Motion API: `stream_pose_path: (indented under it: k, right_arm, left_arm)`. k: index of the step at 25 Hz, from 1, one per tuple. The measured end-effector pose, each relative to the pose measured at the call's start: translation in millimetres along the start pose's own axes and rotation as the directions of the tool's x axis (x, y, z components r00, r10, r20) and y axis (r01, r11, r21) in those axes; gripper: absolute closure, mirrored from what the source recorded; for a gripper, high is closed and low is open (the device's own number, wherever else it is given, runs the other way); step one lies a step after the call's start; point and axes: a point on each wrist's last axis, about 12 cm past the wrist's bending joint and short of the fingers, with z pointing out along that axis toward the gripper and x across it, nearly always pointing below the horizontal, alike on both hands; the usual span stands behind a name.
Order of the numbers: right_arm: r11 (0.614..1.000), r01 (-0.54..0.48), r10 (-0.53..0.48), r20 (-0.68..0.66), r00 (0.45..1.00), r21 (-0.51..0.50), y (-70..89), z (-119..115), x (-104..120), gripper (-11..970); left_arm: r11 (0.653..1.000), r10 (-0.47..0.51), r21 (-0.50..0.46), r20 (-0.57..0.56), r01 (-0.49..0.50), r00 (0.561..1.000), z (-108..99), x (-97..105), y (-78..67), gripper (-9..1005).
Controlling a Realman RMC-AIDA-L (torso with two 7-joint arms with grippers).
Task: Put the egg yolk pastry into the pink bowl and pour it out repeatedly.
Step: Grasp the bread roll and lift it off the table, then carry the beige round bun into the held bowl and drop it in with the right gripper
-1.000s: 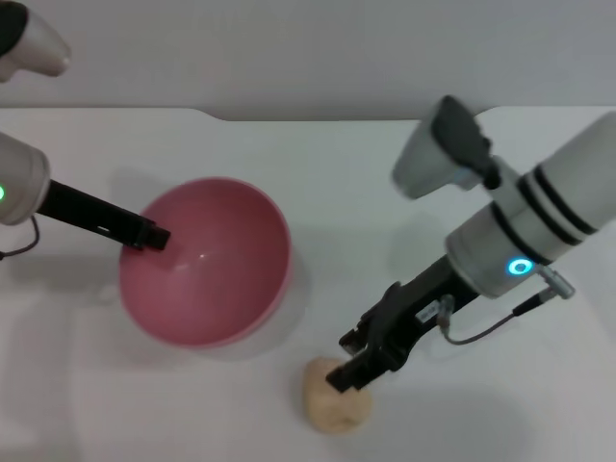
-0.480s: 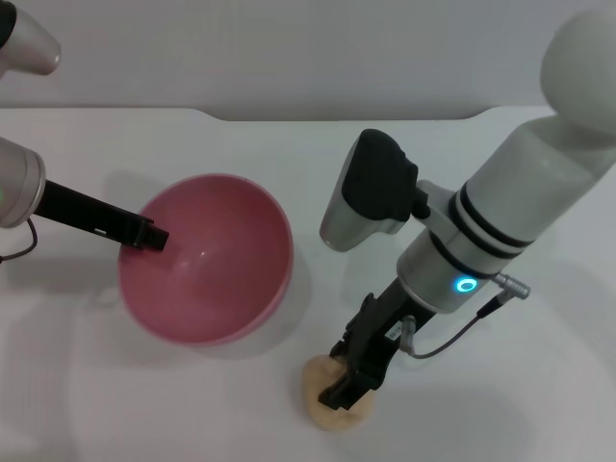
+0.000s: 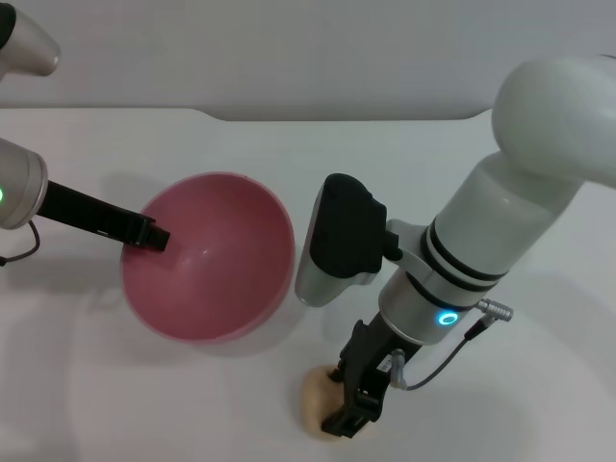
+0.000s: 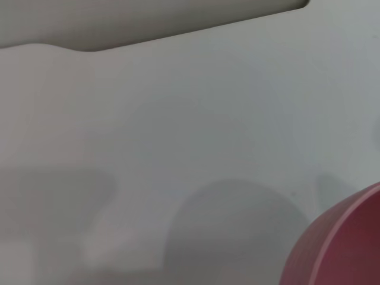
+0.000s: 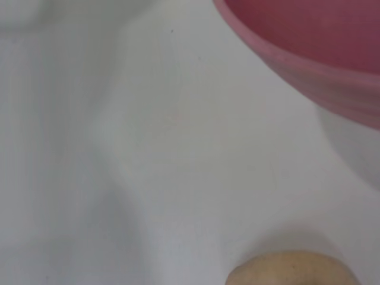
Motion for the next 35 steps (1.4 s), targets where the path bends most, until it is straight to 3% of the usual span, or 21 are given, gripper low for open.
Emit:
stream_pose_path:
  k: [5,9,13,25,27,30,32,35]
  right_arm:
    - [1.000,-0.010,0.010,0.004,1.000,0.007,-1.7,-1.4,2.2,401]
    - [0.994,-0.107,0.107,0.092,0.990,0.003,-11.9,-9.6,9.7,481]
    - [0.968,-0.249,0.247,0.268,0.931,-0.027,-30.2,-33.3,34.5,533]
    - [0.913,-0.400,0.384,0.506,0.772,-0.084,-39.6,-79.2,101.4,621]
    - [0.914,-0.396,0.375,0.564,0.736,-0.091,-38.0,-92.1,109.2,633]
    - [0.943,-0.312,0.303,0.679,0.669,-0.113,-31.1,-115.9,112.1,651]
    - [0.967,-0.222,0.237,0.746,0.623,-0.123,-24.3,-131.8,107.1,663]
    - [0.990,-0.098,0.141,0.771,0.621,-0.103,-16.9,-143.1,91.4,684]
  left_arm:
    - [1.000,0.001,0.006,-0.010,-0.001,1.000,2.7,0.1,-0.9,997]
    - [1.000,-0.001,0.007,-0.016,0.001,1.000,4.8,-0.2,-0.8,997]
    - [1.000,0.006,0.003,-0.016,-0.006,1.000,5.7,-1.1,-1.3,997]
    - [1.000,0.020,0.001,-0.041,-0.020,0.999,13.7,-5.5,-2.3,996]
    - [1.000,0.021,0.003,-0.071,-0.021,0.997,20.6,-6.1,-1.9,996]
    - [0.999,0.049,0.017,-0.117,-0.047,0.992,33.9,-9.7,-8.4,997]
    - [0.996,0.093,0.025,-0.147,-0.091,0.985,44.1,-13.8,-18.0,997]
    - [0.984,0.176,0.040,-0.181,-0.172,0.968,58.7,-22.4,-37.8,997]
